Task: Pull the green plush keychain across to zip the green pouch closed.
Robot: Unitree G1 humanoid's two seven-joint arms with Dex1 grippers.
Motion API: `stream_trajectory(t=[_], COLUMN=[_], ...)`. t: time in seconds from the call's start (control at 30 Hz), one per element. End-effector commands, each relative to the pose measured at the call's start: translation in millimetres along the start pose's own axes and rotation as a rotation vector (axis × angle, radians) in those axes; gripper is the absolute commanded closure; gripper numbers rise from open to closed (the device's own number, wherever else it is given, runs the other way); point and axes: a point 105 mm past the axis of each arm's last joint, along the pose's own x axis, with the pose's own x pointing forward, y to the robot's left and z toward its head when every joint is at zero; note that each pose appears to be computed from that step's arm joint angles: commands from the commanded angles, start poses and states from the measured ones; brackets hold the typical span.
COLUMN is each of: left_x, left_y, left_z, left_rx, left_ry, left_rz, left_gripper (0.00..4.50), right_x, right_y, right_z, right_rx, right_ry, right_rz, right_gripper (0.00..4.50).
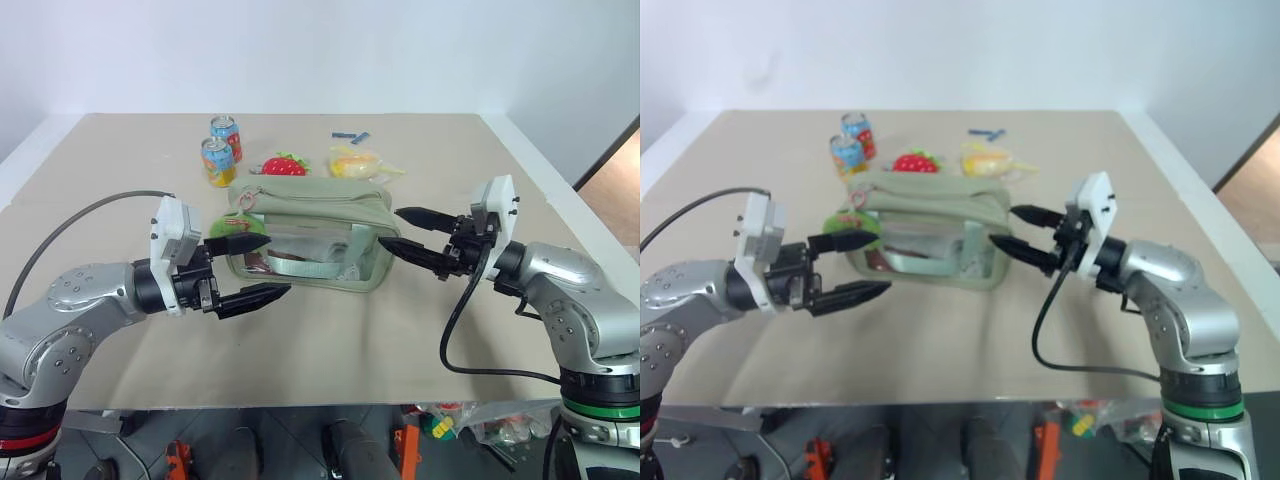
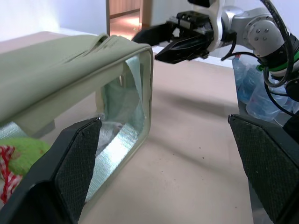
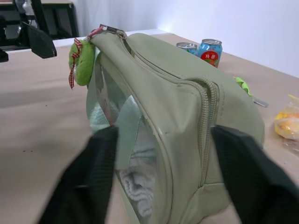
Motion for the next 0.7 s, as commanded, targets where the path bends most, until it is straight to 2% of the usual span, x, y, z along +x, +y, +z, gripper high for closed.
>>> stream_trajectory(t=[0.03, 0.13, 0.2, 0.3, 0.37, 0.5, 0.7], left_x=[0, -5, -9, -25, -39, -66, -77], left_y=[0, 4, 8, 14, 18, 33, 56], left_z=[6, 7, 9, 17, 12, -2, -7], left_rx=[0.032, 0.02, 0.005, -0.073, -0.11, -0.045, 0.059], left_ry=[-0.017, -0.03, -0.042, -0.104, -0.083, -0.007, -0.012], left_rz=[0.011, 0.068, 0.117, 0.221, 0.296, 0.478, 0.553], left_gripper=[0.0, 0.0, 0.0, 0.0, 0.0, 0.0, 0.0], right_x=[4, 4, 4, 3, 2, 2, 4], right_y=[2, 2, 2, 0, -1, -3, -2], right_z=[11, 6, 4, 3, 3, 4, 4], right_rx=[-0.035, -0.03, -0.033, -0.054, -0.069, -0.085, -0.102], right_ry=[-0.034, -0.023, -0.02, -0.022, -0.023, -0.029, -0.025], right_rz=[0.012, 0.016, 0.016, 0.007, 0.005, 0.007, 0.017], right_gripper=[2.91, 4.01, 4.47, 4.47, 4.47, 4.47, 4.47])
